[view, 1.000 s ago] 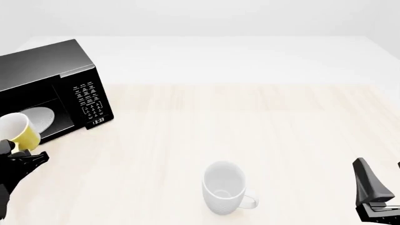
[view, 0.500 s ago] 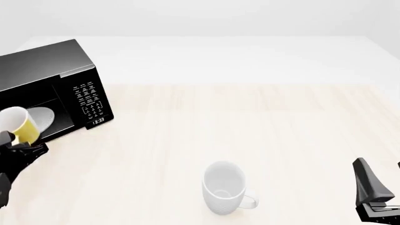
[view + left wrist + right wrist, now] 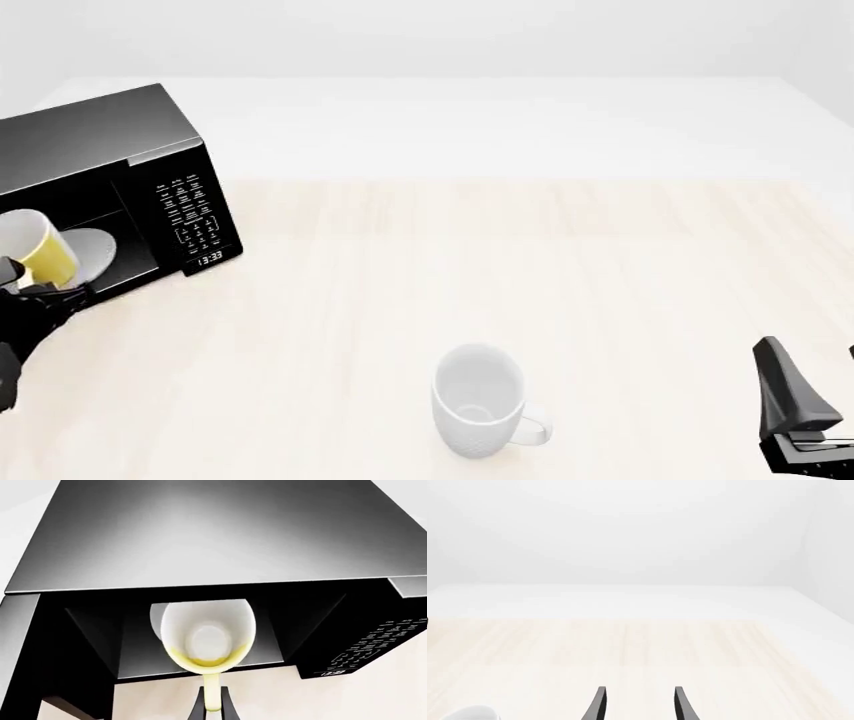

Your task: Put the yellow and white mug in the microwave and close it.

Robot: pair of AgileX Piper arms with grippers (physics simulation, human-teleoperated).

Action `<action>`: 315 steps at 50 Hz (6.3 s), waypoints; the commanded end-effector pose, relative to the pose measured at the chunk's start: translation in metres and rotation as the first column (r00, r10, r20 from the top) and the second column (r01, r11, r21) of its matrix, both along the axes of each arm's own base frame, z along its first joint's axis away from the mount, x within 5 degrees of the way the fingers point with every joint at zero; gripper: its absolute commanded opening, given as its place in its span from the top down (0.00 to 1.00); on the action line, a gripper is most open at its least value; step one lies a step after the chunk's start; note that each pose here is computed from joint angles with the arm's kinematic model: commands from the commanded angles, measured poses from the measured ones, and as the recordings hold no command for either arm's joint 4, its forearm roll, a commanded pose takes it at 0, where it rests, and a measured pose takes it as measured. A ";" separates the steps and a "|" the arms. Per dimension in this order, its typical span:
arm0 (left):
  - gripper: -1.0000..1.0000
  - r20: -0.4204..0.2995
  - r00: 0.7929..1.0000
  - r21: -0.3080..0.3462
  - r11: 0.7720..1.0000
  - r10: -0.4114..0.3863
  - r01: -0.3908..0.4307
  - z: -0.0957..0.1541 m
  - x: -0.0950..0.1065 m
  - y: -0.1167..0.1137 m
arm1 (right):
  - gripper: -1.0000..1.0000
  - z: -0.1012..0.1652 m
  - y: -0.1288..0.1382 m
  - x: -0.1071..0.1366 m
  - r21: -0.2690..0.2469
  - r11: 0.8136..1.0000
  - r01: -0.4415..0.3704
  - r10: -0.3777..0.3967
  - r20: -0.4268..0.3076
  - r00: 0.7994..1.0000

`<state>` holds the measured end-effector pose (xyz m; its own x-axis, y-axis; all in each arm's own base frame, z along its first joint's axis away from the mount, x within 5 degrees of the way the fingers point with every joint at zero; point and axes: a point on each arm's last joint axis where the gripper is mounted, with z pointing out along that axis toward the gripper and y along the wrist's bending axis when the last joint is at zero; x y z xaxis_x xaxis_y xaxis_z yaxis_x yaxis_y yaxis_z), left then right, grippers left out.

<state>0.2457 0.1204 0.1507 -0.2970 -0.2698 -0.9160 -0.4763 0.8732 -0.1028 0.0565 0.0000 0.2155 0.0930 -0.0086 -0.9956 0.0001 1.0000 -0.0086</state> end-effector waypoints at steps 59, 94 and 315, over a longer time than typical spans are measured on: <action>1.00 0.021 0.999 -0.026 0.999 0.043 -0.042 -0.006 0.055 0.038 | 0.00 0.000 0.000 0.000 0.000 1.000 0.000 0.000 0.000 1.000; 1.00 -0.045 0.998 -0.068 0.997 0.041 -0.044 -0.034 0.066 0.041 | 0.00 0.000 0.000 0.000 0.000 1.000 0.000 0.000 0.000 1.000; 0.00 0.012 0.917 0.050 0.916 0.398 -0.398 0.232 -0.147 0.000 | 0.00 0.000 0.000 0.000 0.000 1.000 0.001 -0.001 0.000 1.000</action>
